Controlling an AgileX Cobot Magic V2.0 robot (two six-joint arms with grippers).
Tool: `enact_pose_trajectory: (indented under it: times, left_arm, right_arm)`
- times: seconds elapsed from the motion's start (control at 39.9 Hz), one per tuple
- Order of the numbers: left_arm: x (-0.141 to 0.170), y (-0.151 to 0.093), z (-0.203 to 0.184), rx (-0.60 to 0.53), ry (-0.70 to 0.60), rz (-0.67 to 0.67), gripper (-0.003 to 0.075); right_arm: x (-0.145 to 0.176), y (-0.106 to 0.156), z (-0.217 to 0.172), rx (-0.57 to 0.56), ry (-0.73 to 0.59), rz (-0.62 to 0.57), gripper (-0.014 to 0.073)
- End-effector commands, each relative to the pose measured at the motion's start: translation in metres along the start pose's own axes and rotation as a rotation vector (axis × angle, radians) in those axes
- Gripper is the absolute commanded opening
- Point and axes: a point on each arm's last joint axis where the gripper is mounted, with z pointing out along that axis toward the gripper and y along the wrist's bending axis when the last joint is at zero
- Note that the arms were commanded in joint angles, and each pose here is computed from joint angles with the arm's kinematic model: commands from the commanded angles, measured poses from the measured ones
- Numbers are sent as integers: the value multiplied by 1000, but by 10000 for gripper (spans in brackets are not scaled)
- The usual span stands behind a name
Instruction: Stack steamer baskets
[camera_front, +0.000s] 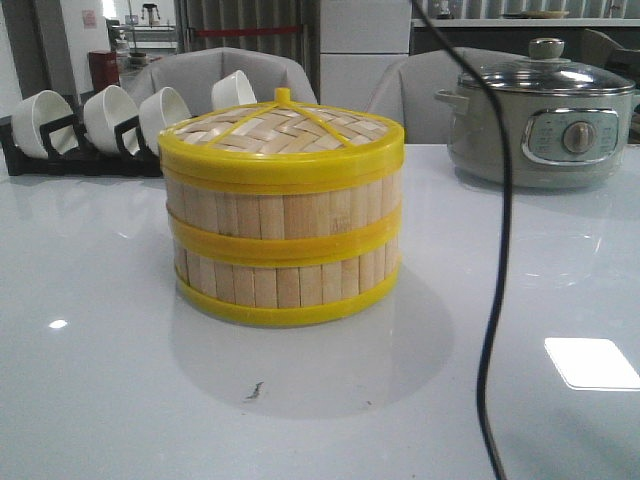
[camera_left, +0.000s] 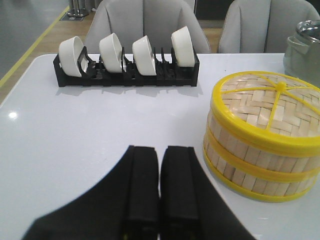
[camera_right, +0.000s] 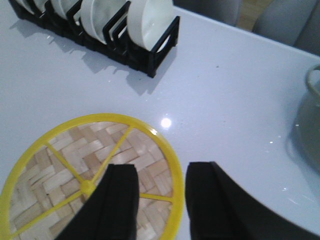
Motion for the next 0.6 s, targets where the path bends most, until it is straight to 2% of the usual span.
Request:
enact_pose_trajectory:
  times: [0.0,0.1,0.25,0.4,0.58]
  left_arm:
    - [-15,-1,-3,5,-104,-9,91]
    - [-15,-1,-3,5,-104,-9,91]
    - [-15,-1,-3,5,-104,-9,91]
    - [-15,-1,-3,5,-104,-9,91]
    - [-15,-1,-3,5,-104,-9,91]
  right_arm:
    - [-11,-22,-59,47,-208,5,312]
    - [6,-39,-88,88,-281,24,312]
    - [50,-65,-124,173,-372,56,312]
    - [104,-78,-166,272,-446,86,312]
    - [164,-79,-205,378,-485,118,312]
